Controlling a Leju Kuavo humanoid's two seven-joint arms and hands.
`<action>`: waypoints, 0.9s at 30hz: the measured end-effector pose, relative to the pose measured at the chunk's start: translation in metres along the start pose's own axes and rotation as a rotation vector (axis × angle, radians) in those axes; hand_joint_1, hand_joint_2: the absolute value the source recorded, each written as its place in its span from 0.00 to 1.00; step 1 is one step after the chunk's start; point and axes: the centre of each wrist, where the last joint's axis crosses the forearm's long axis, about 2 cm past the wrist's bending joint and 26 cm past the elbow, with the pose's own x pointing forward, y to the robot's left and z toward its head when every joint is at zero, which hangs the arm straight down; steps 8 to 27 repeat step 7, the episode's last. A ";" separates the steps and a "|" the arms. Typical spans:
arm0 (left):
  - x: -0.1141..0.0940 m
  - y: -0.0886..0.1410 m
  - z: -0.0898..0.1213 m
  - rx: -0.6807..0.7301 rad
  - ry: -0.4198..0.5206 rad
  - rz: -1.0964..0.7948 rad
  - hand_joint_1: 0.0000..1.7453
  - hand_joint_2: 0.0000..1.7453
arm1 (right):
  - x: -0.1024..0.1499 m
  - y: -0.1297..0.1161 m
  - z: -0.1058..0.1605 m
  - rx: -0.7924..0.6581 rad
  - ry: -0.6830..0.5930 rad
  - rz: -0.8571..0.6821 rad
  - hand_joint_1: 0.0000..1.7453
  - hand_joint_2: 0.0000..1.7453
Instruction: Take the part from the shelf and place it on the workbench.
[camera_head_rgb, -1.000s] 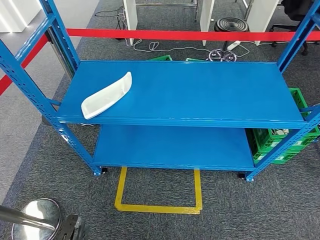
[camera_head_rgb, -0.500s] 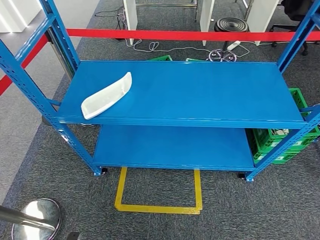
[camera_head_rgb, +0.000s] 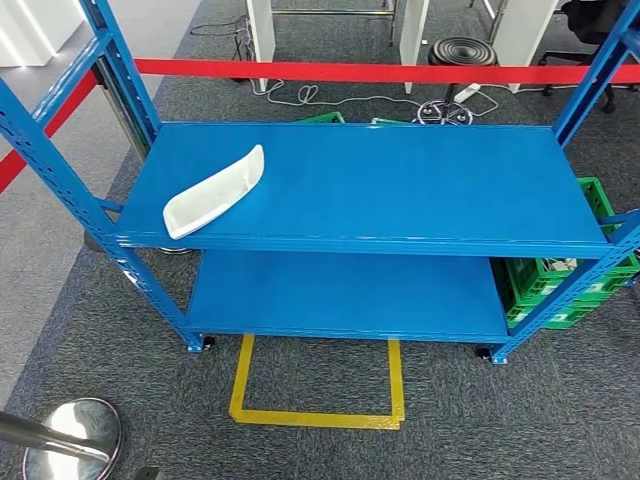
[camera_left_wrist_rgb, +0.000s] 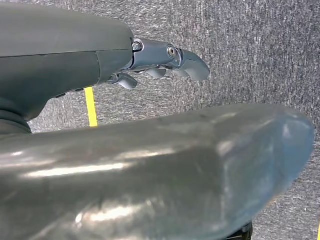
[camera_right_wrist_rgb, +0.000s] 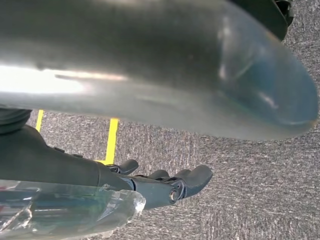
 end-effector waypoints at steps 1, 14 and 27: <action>0.000 0.000 0.000 0.000 0.001 0.000 0.00 0.00 | 0.000 0.000 0.000 0.000 0.001 -0.001 0.00 0.00; -0.001 0.000 0.000 0.000 0.002 0.000 0.00 0.00 | -0.001 0.000 0.000 -0.001 0.002 -0.002 0.00 0.00; -0.001 0.000 0.000 0.000 0.002 0.000 0.00 0.00 | -0.001 0.000 0.000 -0.001 0.002 -0.002 0.00 0.00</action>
